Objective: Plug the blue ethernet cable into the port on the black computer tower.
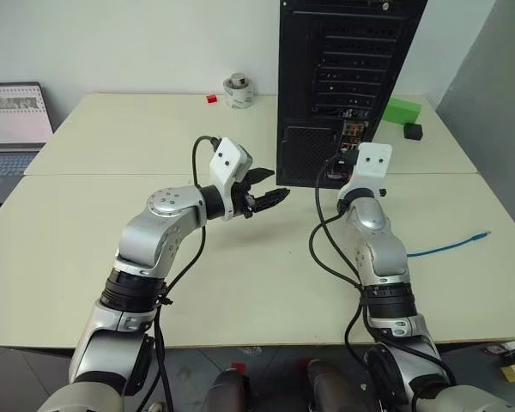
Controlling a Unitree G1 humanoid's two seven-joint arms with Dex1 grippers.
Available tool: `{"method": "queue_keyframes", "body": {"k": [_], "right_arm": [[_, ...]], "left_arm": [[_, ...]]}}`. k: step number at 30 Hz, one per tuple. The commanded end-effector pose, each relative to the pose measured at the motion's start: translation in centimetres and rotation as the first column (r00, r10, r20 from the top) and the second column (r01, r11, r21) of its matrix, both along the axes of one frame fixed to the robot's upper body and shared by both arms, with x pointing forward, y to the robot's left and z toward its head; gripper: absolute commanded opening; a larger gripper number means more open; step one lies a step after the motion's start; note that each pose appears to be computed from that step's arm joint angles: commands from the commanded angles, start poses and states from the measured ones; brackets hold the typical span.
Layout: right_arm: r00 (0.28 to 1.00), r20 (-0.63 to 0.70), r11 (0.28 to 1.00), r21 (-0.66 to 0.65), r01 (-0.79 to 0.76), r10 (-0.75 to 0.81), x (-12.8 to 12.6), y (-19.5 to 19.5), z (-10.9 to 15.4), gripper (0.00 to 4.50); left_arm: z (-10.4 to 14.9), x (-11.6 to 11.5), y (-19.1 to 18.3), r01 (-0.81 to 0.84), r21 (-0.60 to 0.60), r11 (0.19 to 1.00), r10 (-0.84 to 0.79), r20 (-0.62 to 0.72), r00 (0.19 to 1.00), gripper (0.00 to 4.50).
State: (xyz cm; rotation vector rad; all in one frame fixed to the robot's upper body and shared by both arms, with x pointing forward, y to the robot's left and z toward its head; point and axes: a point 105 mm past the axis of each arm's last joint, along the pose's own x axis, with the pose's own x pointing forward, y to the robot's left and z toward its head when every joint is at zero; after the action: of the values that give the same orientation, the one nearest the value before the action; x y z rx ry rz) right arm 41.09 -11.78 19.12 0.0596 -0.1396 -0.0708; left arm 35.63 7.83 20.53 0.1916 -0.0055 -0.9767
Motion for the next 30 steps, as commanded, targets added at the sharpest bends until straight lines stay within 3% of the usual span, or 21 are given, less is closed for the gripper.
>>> {"method": "queue_keyframes", "body": {"k": [1,30], "right_arm": [[0.994,0.109,1.0,0.022,0.0,-0.002,-0.2,0.1,3.1,0.0],[0.992,0.127,0.999,-0.023,0.024,-0.021,0.8,2.3,3.6,0.0]], "left_arm": [[1.6,-0.5,-0.1,0.009,-0.013,1.0,-0.008,0.074,0.997,3.13],[2.2,-0.2,0.3,0.042,0.017,0.999,-0.043,0.086,0.995,3.13]]}}
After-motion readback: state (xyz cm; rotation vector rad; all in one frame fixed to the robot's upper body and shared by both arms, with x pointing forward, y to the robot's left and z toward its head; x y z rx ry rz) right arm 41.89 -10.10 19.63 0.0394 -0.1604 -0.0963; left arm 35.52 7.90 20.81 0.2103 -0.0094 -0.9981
